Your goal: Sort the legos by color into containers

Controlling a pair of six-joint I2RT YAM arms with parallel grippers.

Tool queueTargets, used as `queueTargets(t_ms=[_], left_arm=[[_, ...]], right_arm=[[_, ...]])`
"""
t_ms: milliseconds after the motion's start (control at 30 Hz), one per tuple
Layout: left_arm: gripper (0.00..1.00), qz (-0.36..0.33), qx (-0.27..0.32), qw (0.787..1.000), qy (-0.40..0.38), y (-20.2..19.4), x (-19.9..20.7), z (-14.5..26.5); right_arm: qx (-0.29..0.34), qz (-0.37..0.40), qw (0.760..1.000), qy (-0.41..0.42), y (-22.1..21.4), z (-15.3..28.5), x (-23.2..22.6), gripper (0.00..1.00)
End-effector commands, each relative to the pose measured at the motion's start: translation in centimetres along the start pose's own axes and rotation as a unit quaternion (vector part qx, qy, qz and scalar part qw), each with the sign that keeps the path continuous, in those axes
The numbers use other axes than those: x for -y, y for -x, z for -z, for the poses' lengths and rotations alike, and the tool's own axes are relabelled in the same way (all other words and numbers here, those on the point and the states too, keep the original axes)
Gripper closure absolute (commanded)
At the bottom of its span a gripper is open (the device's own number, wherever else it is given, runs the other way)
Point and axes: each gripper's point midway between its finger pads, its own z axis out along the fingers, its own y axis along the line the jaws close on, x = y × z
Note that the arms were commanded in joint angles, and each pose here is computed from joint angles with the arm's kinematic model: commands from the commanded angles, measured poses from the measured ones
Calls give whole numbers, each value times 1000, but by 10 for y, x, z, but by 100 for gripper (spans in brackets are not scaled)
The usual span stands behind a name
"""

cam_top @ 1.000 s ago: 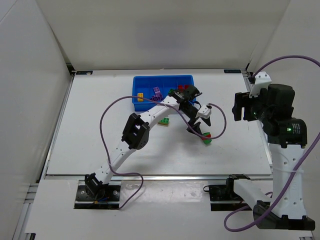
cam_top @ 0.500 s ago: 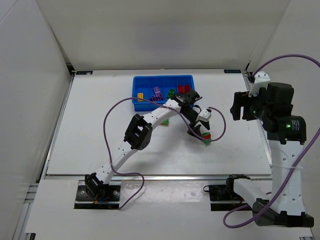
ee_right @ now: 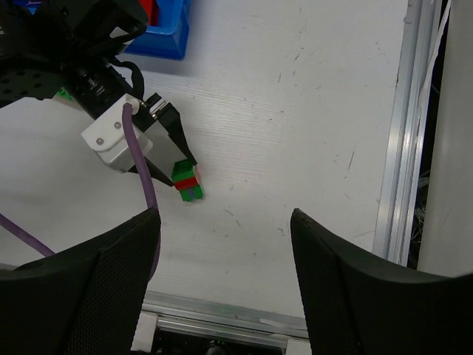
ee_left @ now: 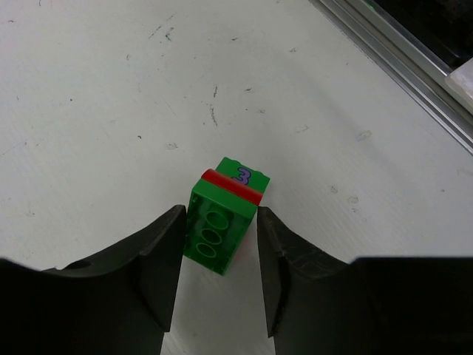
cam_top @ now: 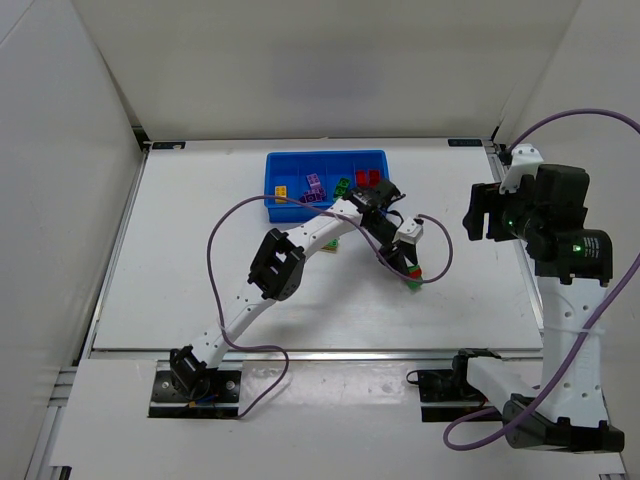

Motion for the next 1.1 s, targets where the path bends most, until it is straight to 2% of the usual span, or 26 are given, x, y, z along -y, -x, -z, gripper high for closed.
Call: queueTargets(t_ms=[0, 167, 200, 367, 400, 433, 567, 600, 633, 667, 700, 733, 767, 800, 833, 900, 933, 967, 1067], left_arm=[[47, -24, 20, 999, -9, 22, 5, -1], [59, -6, 11, 1000, -12, 20, 17, 6], [64, -1, 10, 1000, -10, 19, 19, 9], [78, 88, 26, 996, -6, 20, 32, 34], [80, 90, 35, 995, -4, 32, 36, 43], [84, 113, 31, 993, -4, 21, 45, 48], [88, 116, 18, 993, 21, 14, 68, 69], [89, 85, 22, 995, 51, 33, 60, 81], [90, 123, 19, 990, 59, 13, 75, 83], [90, 154, 22, 985, 77, 15, 77, 88], [90, 82, 32, 988, 126, 40, 60, 104], [78, 106, 29, 984, 143, 21, 71, 103], [60, 104, 30, 980, 169, 24, 68, 107], [45, 103, 27, 974, 201, 32, 63, 114], [36, 101, 20, 971, 215, 31, 60, 115], [36, 108, 4, 969, 223, 40, 53, 107], [37, 139, -30, 953, 267, 27, 41, 109], [38, 139, -38, 950, 278, 37, 34, 100], [39, 149, -35, 936, 318, 39, 27, 93]], right_arm=[[25, 3, 1000, 2, 14, 8, -1, 26], [24, 2, 1000, 4, 13, 7, -2, 26], [26, 3, 1000, 6, 14, 6, -2, 26], [28, -1, 999, 17, 12, 2, -6, 27], [28, -2, 999, 22, 11, 1, -8, 27], [30, -3, 999, 25, 11, 0, -9, 27], [35, -9, 999, 40, 8, -4, -14, 28], [34, -12, 998, 43, 7, -5, -15, 28], [33, -13, 998, 44, 6, -6, -16, 28], [38, -11, 998, 46, 8, -6, -17, 29], [38, -13, 998, 48, 7, -6, -17, 29], [38, -14, 998, 49, 6, -8, -18, 28], [39, -14, 998, 52, 6, -8, -19, 29], [40, -15, 998, 53, 6, -8, -19, 28], [41, -14, 998, 55, 6, -8, -20, 28], [41, -13, 998, 55, 6, -9, -20, 28], [41, -13, 998, 54, 6, -9, -19, 28], [41, -13, 998, 52, 7, -9, -19, 28], [43, -12, 998, 48, 9, -7, -17, 28]])
